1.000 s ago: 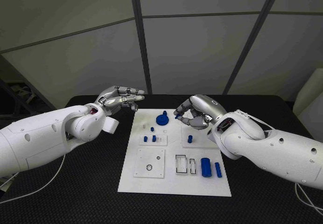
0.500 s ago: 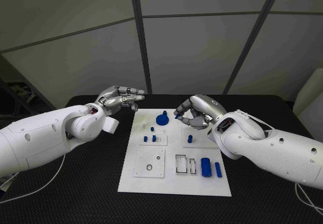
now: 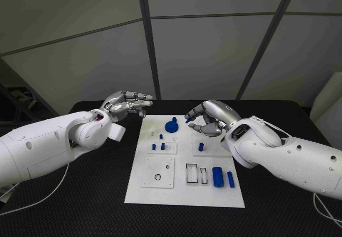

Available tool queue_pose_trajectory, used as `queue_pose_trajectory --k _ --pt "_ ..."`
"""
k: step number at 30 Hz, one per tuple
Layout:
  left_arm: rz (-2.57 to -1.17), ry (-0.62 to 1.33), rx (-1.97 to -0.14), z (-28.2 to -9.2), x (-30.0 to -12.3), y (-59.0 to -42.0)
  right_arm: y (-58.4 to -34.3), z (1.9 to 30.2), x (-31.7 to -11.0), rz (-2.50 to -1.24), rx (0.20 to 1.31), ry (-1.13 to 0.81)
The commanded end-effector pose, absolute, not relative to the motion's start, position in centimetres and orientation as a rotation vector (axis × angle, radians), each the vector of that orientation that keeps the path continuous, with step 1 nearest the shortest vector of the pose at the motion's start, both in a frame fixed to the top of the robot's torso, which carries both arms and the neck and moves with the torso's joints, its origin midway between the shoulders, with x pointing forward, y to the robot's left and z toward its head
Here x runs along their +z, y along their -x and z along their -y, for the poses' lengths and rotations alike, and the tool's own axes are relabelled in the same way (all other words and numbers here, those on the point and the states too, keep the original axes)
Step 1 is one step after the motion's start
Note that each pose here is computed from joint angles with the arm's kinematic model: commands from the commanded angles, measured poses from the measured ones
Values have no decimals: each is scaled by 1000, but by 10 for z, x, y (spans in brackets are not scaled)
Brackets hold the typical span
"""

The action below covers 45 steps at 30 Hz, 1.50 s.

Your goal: Assemble the parts on the task board

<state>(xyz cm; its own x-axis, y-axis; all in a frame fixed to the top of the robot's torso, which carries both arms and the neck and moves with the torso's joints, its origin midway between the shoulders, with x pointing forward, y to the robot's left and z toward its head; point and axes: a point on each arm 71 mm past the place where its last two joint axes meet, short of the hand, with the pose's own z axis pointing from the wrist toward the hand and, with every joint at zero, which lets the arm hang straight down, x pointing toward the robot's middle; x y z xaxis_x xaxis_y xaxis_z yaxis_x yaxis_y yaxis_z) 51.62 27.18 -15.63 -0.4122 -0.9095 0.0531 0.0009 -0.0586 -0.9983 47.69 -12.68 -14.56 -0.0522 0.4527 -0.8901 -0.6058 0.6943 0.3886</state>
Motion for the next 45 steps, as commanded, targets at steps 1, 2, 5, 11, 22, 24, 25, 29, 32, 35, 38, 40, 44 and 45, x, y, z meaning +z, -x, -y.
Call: queue_pose_trajectory --k 1,2,5,11,22,24,25,29,32,35,38,40,44,45 --pt "-1457 1003 -1582 -272 -154 -516 -477 127 -144 -1364 890 126" --pt "-1457 1003 -1582 -272 -154 -516 -477 128 -144 -1363 893 124" --pt "-1456 1004 -1581 -272 -154 -517 -478 129 -144 -1360 901 115" --pt "-1444 1012 -1575 -274 -154 -517 -481 134 -145 -1361 928 83" --pt "-1414 1026 -1548 -277 -154 -519 -488 140 -148 -1389 971 16" --pt "-1407 1030 -1546 -278 -154 -520 -489 142 -149 -1396 977 3" --pt "-1405 1032 -1546 -278 -154 -520 -490 142 -150 -1398 979 -1" --pt "-1392 1044 -1543 -279 -154 -521 -491 143 -151 -1405 992 -19" --pt "-1377 1055 -1540 -281 -154 -521 -493 144 -151 -1413 1006 -34" --pt "-1363 1062 -1535 -283 -154 -522 -494 145 -152 -1421 1017 -49" --pt "-1351 1068 -1530 -284 -154 -522 -495 145 -153 -1428 1027 -60" --pt "-1341 1075 -1525 -285 -153 -522 -496 145 -154 -1430 1031 -67" --pt "-1317 1086 -1508 -288 -153 -523 -498 146 -155 -1433 1035 -80" --pt "-1308 1090 -1503 -289 -153 -523 -498 147 -155 -1433 1035 -84"
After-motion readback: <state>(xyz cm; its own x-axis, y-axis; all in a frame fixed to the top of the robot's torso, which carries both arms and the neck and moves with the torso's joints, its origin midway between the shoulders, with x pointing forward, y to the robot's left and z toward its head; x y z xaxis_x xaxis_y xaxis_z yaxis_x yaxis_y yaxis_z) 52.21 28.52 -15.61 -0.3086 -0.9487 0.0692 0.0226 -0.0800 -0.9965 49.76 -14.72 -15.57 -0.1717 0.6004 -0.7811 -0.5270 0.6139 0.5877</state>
